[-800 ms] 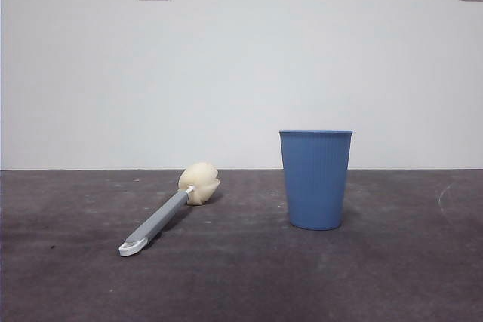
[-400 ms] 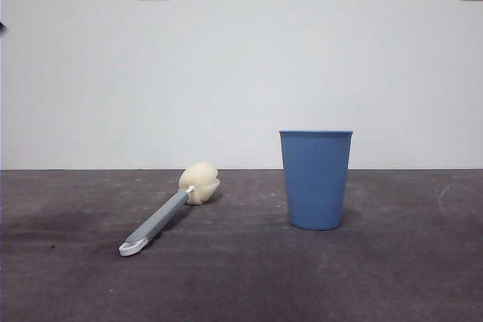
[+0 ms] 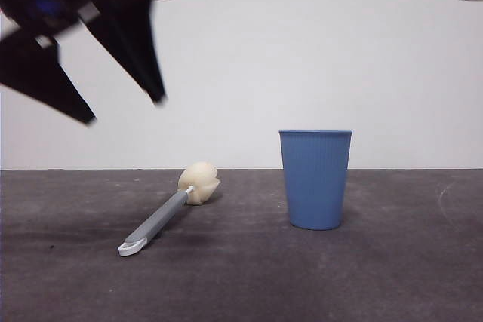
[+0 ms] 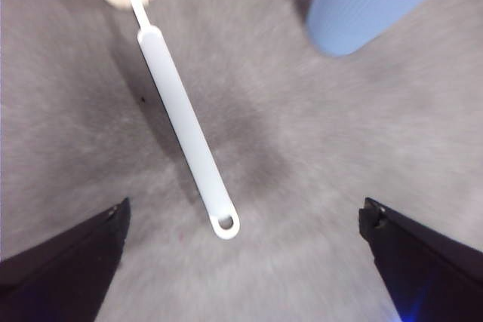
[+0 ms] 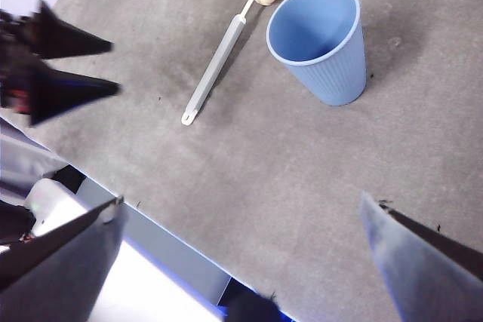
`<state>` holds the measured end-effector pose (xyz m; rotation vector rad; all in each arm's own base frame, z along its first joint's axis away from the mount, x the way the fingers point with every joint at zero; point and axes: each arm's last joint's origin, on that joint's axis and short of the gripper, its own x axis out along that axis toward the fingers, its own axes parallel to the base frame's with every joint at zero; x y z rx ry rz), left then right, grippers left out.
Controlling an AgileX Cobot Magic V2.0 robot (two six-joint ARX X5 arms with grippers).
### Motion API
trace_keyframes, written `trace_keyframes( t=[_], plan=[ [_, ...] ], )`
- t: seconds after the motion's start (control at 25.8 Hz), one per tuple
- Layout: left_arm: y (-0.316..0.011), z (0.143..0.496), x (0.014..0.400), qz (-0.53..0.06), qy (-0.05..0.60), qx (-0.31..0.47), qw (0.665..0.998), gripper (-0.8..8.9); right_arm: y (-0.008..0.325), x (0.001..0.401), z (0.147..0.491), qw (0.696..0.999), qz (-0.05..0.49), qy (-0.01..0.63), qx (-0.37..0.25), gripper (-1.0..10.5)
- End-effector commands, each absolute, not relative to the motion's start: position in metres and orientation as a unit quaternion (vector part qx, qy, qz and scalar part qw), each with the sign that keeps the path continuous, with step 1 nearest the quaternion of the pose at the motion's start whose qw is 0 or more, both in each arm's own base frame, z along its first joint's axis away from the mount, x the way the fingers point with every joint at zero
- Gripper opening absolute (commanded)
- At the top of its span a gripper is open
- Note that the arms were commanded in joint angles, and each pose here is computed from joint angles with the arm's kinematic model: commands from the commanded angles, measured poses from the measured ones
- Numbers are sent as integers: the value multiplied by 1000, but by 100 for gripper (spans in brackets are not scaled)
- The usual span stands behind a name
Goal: Pick up the cup brush,pick up the cup,insert the brush into the cup,clean the cup,put the cup brush back,put the cup back to the fixed position on the table
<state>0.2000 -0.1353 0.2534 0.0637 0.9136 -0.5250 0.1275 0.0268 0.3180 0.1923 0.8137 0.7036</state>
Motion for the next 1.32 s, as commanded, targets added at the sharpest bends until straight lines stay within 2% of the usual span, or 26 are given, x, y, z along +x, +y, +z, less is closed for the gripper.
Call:
trace_keyframes(
  t=[0.04, 0.66, 1.2, 1.24, 1.32],
  plan=[
    [-150, 235, 210, -221, 455, 31, 862, 566, 27, 128, 319, 855, 335, 384, 93, 595],
    [-174, 165, 244, -152, 512, 43, 844, 566, 27, 128, 320, 857, 334, 381, 95, 595],
    [-184, 152, 239, -123, 526, 42, 841, 560, 27, 128, 320, 856, 331, 383, 102, 595],
    [-184, 152, 239, -123, 526, 42, 841, 537, 27, 128, 320, 856, 331, 384, 102, 595],
    [-184, 151, 239, -124, 528, 42, 839, 314, 27, 128, 320, 856, 330, 384, 103, 595]
  ],
)
